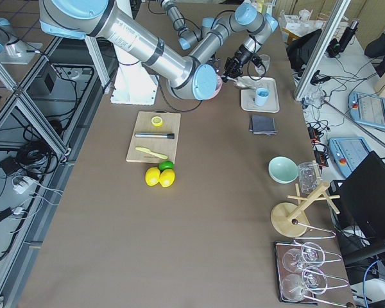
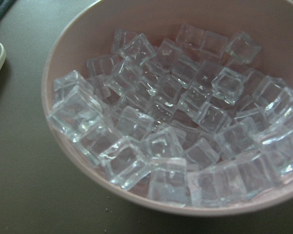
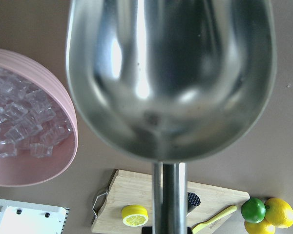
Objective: Put ice in cup with scoop
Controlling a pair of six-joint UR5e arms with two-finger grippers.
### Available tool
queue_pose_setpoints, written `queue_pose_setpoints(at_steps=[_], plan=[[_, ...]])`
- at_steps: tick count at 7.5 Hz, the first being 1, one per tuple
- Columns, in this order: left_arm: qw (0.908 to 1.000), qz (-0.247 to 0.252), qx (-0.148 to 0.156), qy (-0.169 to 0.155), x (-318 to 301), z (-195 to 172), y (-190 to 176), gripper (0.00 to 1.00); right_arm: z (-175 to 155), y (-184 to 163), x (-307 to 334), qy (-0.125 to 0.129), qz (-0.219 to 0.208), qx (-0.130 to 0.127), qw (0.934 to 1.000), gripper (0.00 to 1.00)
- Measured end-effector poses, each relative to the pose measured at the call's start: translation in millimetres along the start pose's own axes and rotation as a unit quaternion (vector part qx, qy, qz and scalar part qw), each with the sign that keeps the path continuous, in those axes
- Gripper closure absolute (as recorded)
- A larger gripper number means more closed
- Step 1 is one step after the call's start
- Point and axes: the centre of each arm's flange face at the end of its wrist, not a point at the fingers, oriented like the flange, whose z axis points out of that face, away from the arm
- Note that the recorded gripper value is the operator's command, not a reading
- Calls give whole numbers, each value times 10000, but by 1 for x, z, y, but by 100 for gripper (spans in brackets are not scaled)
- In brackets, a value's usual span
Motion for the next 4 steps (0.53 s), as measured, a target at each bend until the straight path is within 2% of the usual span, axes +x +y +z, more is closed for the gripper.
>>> queue_pose_setpoints(at_steps=[1,2,4], plan=[[10000,7,21,-14,0,-1,1,2,5,7,5,20,17,73,10000,100],[10000,12,31,-30,0,-1,3,2,14,24,14,54,97,261,9996,100],[10000,24,47,-48,0,-2,3,2,51,80,49,60,243,839,9962,100]])
